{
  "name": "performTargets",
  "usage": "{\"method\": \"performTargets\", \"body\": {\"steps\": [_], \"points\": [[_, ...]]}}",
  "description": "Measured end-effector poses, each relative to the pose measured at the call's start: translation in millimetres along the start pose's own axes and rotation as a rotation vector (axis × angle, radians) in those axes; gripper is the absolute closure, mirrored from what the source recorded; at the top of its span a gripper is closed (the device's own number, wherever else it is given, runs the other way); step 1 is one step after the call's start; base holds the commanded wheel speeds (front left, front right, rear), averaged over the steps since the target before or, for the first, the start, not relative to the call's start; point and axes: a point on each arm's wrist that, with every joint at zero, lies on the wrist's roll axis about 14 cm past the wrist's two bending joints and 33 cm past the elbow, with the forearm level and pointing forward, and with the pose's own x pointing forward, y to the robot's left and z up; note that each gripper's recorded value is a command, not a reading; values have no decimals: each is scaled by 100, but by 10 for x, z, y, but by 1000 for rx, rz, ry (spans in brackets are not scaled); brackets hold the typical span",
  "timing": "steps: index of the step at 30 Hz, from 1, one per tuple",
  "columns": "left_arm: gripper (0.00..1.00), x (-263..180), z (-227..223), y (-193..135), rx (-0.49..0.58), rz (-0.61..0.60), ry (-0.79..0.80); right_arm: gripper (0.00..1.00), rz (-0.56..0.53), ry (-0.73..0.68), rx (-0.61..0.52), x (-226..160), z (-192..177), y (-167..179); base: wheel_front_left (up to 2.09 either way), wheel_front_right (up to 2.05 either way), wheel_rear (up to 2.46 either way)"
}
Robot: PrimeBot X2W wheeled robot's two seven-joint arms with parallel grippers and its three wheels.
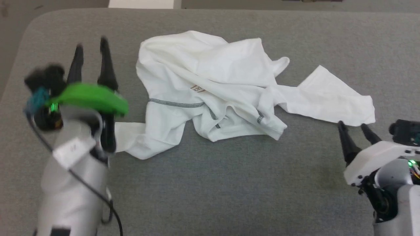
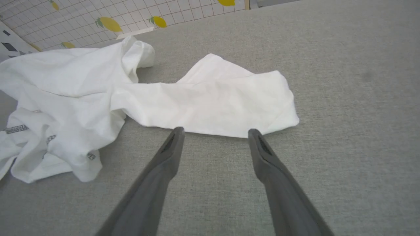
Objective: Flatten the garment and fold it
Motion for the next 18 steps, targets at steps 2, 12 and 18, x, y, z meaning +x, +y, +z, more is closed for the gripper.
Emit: {"method": "performTargets", "body": {"steps": [2,12,18], "points": [[0,-273,-46,185,-1,59,2,0,46,11,-17,46,7,174,0,0,0],[0,-1218,-245,686,-53,271,50,0,161,226,-318,506,-134,865,0,0,0],[0,-1254,-284,735,-54,293,57,0,138,306,-414,712,-329,853,0,0,0]]}}
